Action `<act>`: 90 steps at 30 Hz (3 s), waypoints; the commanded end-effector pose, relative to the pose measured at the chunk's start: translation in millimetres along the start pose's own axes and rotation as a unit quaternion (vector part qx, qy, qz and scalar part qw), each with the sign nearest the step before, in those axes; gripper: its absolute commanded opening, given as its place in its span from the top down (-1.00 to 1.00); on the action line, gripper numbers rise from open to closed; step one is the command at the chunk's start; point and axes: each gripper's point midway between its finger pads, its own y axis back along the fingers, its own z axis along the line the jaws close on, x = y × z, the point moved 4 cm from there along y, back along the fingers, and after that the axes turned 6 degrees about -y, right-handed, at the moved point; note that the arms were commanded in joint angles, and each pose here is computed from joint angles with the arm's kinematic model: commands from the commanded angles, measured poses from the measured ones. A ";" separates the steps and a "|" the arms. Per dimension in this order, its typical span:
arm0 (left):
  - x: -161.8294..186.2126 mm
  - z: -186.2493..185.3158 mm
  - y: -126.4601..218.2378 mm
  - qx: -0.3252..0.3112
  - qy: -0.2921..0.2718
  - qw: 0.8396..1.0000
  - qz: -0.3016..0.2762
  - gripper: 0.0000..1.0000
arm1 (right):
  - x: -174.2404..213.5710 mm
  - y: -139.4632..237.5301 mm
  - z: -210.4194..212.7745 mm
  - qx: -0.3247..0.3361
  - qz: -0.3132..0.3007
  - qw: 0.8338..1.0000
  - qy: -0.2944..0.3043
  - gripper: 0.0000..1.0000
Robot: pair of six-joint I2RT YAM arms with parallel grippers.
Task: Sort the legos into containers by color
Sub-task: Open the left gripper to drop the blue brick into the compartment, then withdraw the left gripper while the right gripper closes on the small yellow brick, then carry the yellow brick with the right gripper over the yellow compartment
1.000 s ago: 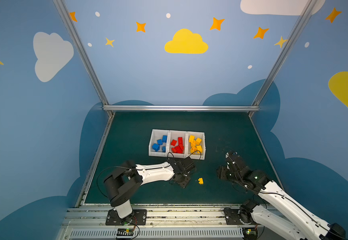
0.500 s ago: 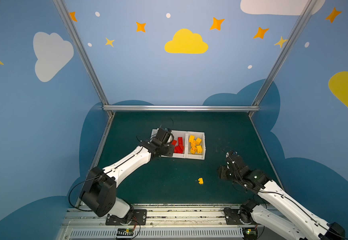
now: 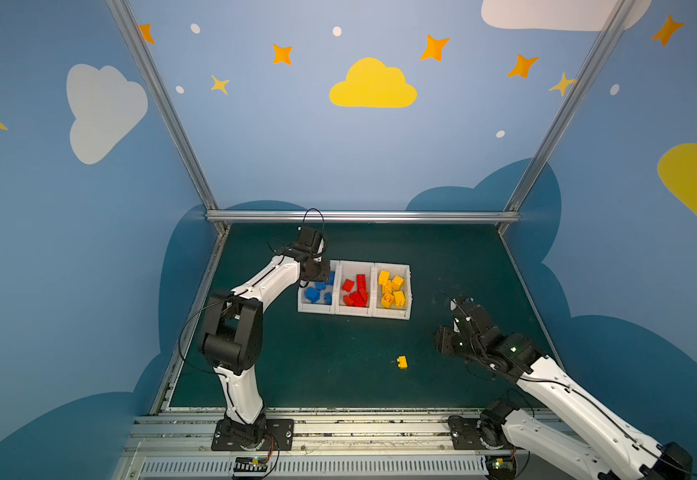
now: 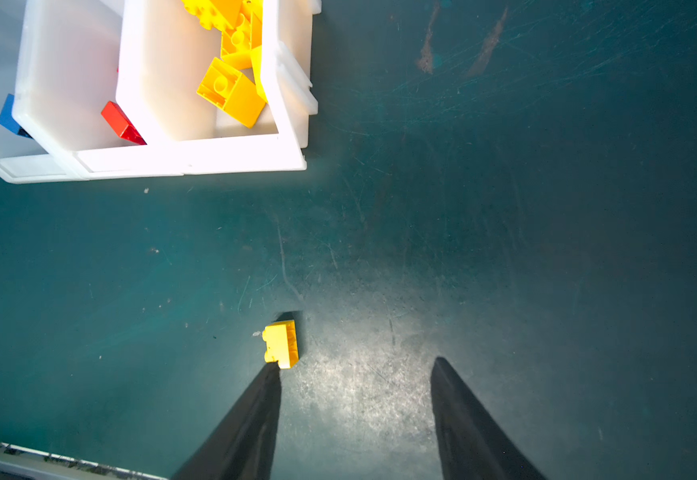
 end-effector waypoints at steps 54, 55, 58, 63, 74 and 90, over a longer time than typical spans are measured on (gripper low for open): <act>145.3 -14.3 100.6 0.114 0.118 0.980 -0.108 -0.61 | 93.7 -105.0 65.0 0.128 0.284 0.944 0.110 0.33; 146.0 -14.6 100.1 0.114 0.118 0.981 -0.108 -0.61 | 94.2 -105.5 64.5 0.131 0.284 0.943 0.111 0.40; 148.3 -14.1 99.5 0.113 0.118 0.981 -0.106 -0.60 | 94.7 -106.0 63.4 0.137 0.281 0.943 0.112 0.52; 151.4 -13.1 100.3 0.110 0.119 0.981 -0.109 -0.61 | 86.2 -100.2 70.5 0.128 0.274 0.945 0.122 0.63; 157.7 -10.4 107.6 0.107 0.119 0.980 -0.121 -0.61 | -50.1 -79.3 133.1 0.048 0.166 0.970 0.171 0.64; 163.4 -6.3 116.5 0.105 0.135 0.974 -0.151 -0.63 | -121.3 -140.5 157.9 0.003 0.163 0.980 0.114 0.23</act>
